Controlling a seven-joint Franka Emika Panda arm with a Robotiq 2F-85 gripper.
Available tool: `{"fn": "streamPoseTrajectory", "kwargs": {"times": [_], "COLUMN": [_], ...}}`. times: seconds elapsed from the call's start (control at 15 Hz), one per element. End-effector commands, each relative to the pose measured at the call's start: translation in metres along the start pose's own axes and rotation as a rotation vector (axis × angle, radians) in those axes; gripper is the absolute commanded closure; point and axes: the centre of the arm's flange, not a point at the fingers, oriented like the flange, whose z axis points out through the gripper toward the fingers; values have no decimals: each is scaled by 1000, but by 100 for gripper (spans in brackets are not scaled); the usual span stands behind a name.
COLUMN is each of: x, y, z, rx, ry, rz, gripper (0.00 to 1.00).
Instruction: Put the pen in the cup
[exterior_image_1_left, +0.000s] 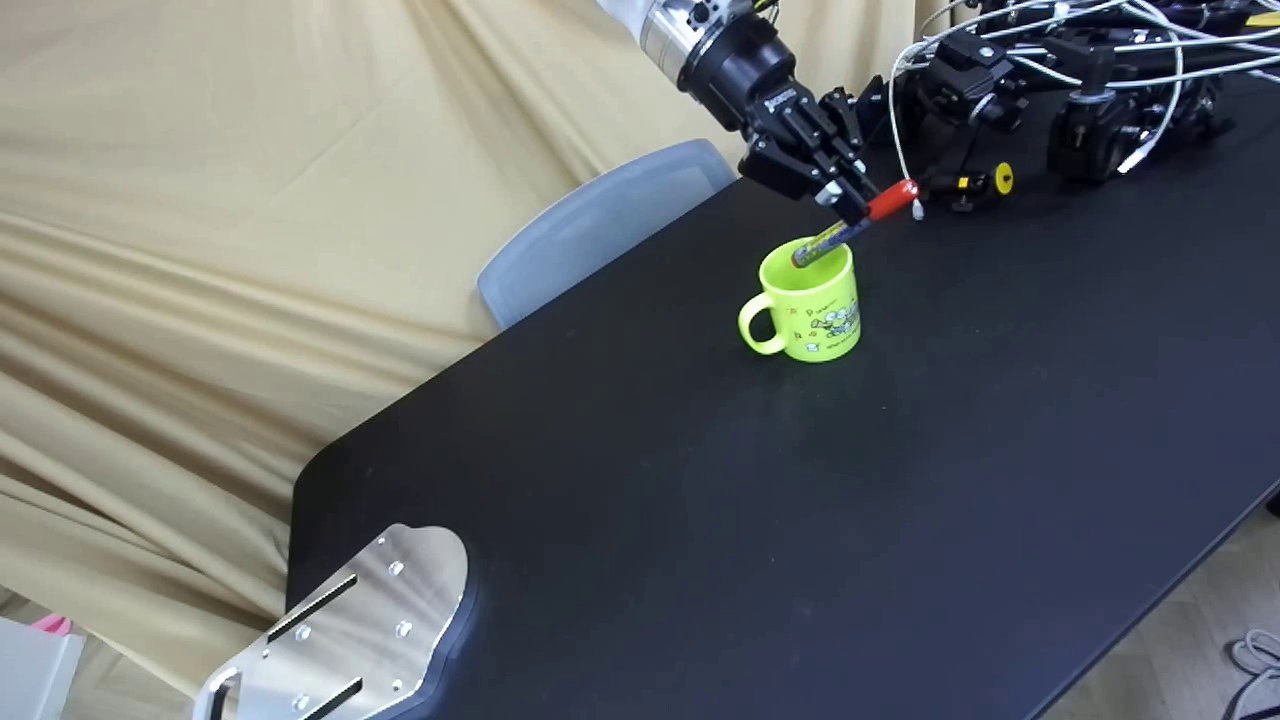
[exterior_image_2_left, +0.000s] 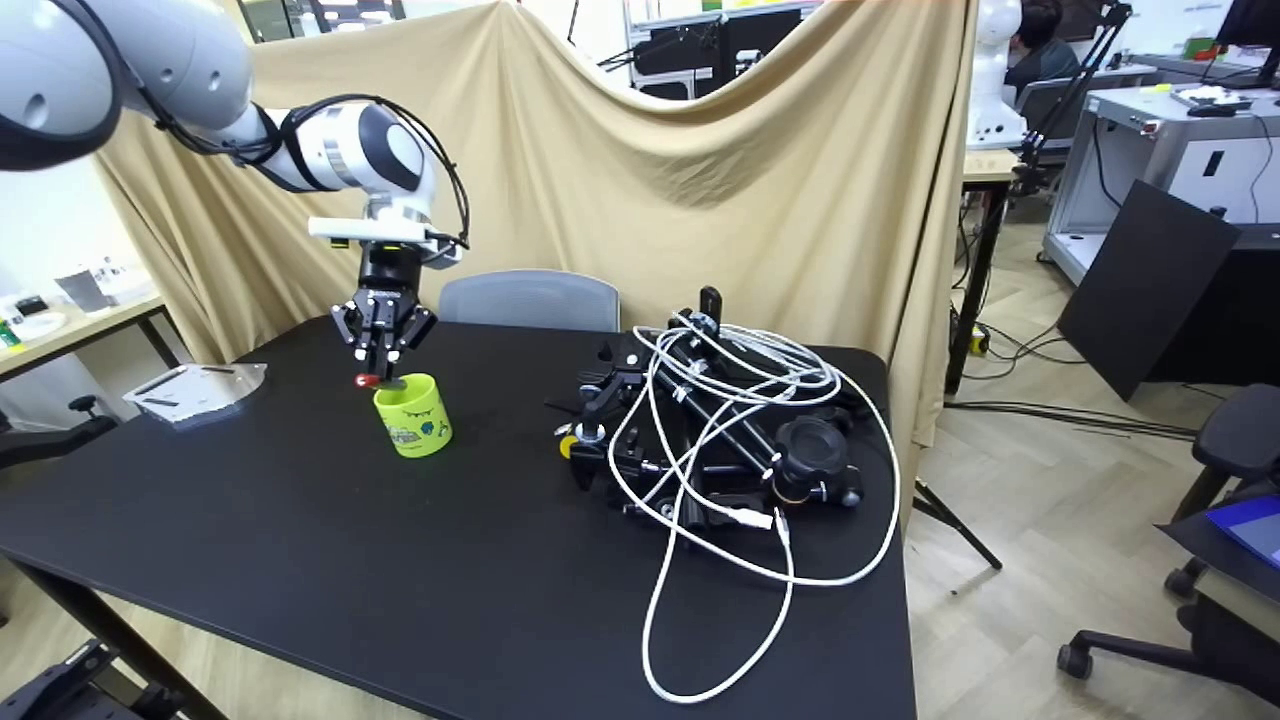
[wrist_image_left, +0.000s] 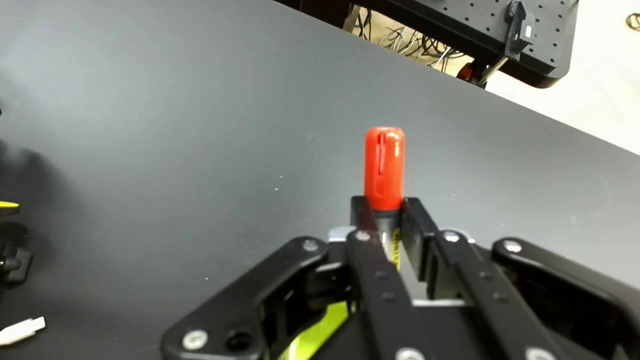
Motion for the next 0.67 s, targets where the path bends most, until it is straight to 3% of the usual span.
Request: {"fn": "streamPoseTrajectory", "kwargs": {"times": [0.0, 0.13, 0.2, 0.6], "x": [20, 25, 27, 32], "y": [5, 6, 6, 9], "z": [-14, -13, -13, -17], "rx": [-18, -22, -22, -28], "ry": [-33, -38, -38, -18], "rz": [14, 11, 11, 11], "gripper": [95, 95, 62, 22]}}
